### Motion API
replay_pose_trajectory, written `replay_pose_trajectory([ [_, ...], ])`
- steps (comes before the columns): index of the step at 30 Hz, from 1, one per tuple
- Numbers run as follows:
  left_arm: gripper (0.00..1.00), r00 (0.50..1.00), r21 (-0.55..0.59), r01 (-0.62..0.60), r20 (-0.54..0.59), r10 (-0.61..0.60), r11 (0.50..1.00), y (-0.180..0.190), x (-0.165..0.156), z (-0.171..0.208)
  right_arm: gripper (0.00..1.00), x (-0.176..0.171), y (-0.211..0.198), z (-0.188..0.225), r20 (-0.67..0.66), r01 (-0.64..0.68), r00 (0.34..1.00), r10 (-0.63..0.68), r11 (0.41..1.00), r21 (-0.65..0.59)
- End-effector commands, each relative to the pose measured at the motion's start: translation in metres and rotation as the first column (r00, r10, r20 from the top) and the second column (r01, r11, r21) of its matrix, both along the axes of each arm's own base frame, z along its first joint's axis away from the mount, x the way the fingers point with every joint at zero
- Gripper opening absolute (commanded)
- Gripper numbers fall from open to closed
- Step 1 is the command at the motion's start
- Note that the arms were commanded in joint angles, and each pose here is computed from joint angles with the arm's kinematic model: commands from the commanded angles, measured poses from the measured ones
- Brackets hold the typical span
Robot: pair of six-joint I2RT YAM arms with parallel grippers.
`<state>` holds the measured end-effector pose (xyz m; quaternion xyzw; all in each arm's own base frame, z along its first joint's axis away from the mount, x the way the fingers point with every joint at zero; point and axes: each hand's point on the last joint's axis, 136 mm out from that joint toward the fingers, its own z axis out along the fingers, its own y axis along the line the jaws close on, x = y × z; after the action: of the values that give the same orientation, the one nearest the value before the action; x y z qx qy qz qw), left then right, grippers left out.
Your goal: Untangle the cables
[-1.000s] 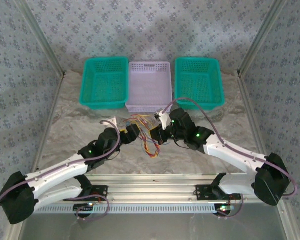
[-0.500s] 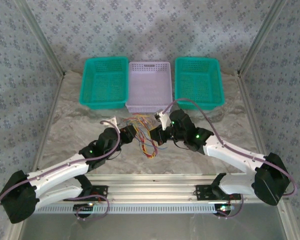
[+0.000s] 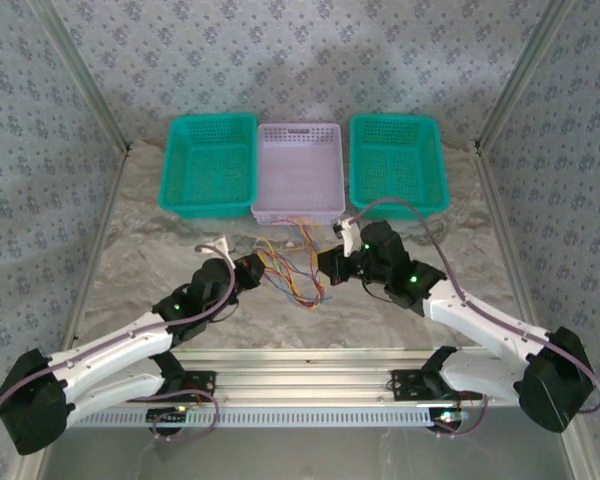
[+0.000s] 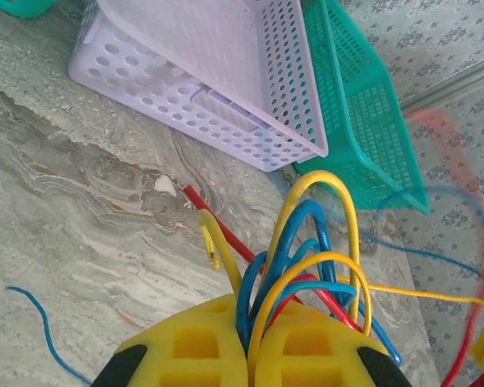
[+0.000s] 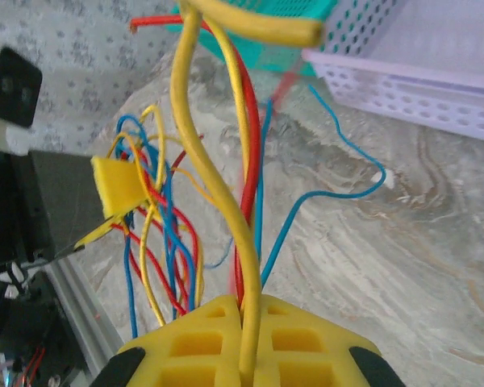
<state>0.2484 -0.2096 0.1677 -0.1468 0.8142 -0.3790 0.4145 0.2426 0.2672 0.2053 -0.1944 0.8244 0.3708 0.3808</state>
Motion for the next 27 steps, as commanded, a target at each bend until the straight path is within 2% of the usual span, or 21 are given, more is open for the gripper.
replay_pose_trajectory([
  [1,0.00,0.996,0.096,-0.073,-0.041,0.078,0.993,0.025,0.000,-0.023,0.00,0.015,-0.026,0.012,0.029,0.137,0.990,-0.138,0.990,0.032],
  [5,0.00,0.995,0.122,-0.091,-0.037,0.096,0.988,0.034,-0.003,-0.024,0.00,0.024,-0.063,0.008,0.015,0.289,0.957,-0.289,0.957,0.041],
  [10,0.00,0.992,0.156,-0.106,-0.045,0.115,0.982,0.048,-0.008,-0.032,0.00,0.029,-0.113,0.000,-0.018,0.468,0.884,-0.468,0.881,0.072],
  [14,0.00,0.991,0.179,-0.106,-0.061,0.118,0.978,0.052,-0.011,-0.039,0.00,0.026,-0.141,-0.004,-0.032,0.560,0.828,-0.560,0.824,0.086],
  [19,0.00,0.989,0.196,-0.111,-0.072,0.127,0.974,0.056,-0.013,-0.046,0.00,0.022,-0.160,-0.008,-0.057,0.625,0.780,-0.623,0.774,0.104],
  [24,0.00,0.987,0.227,-0.111,-0.090,0.134,0.967,0.058,-0.014,-0.053,0.00,0.016,-0.175,-0.027,-0.119,0.684,0.727,-0.677,0.728,0.036],
  [26,0.00,0.987,0.235,-0.103,-0.099,0.129,0.967,0.057,-0.014,-0.056,0.00,0.019,-0.176,-0.022,-0.099,0.685,0.728,-0.679,0.726,0.057],
  [27,0.00,0.987,0.238,-0.097,-0.104,0.124,0.966,0.056,-0.014,-0.057,0.00,0.019,-0.170,-0.019,-0.095,0.662,0.749,-0.656,0.746,0.072],
])
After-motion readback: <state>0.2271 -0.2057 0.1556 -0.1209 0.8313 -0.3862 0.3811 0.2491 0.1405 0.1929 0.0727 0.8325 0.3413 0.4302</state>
